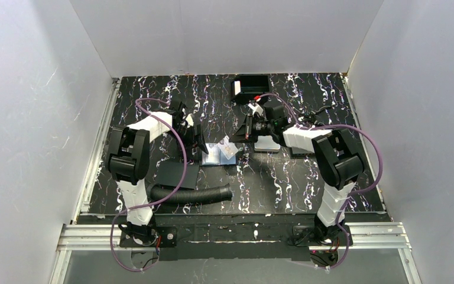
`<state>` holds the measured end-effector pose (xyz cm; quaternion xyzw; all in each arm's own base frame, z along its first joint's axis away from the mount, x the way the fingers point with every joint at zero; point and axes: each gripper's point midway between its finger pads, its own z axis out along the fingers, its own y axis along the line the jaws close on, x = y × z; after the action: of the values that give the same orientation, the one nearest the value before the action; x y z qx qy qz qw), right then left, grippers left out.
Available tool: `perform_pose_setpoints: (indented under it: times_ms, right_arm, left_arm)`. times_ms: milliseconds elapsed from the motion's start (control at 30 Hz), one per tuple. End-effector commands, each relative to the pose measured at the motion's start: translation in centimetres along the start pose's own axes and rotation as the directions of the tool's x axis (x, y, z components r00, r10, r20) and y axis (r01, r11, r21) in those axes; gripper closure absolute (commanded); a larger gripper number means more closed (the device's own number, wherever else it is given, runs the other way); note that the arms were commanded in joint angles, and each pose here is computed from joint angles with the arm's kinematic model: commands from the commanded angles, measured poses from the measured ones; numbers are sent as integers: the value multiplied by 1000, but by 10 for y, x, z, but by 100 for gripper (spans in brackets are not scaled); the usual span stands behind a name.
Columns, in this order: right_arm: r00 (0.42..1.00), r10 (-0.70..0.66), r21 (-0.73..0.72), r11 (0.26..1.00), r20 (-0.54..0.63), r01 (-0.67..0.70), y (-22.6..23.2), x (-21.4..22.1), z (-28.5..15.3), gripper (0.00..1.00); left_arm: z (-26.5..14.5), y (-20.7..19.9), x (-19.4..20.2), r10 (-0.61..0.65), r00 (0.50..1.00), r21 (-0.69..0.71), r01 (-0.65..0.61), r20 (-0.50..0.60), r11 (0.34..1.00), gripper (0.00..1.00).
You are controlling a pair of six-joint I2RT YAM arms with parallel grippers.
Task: Put the credit cards into the card holder
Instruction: Pick up the credit card from the storage box, then insert the credit card into the card holder.
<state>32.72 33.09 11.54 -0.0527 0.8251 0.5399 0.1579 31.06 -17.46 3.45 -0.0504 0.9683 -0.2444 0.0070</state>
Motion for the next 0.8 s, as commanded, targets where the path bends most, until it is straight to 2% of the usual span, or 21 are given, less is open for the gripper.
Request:
perform_pose_setpoints:
  times_ms: [0,133,367,767]
  right_arm:
    - [995,-87,-104,990,55,92,17,-12,1,99]
    - [997,-69,-104,992,31,72,4,-4,7,99]
    - [998,-64,-67,996,1,64,-17,3,14,99]
    - [997,-60,21,998,-43,61,-46,14,18,99]
  left_arm:
    - [1,-4,2,35,999,37,-35,-11,999,32]
    - [6,-1,-1,31,1000,24,-31,-6,999,34]
    - [13,13,1,-1,1000,-36,0,-14,999,47]
    - [27,28,7,-57,997,-91,52,-49,994,51]
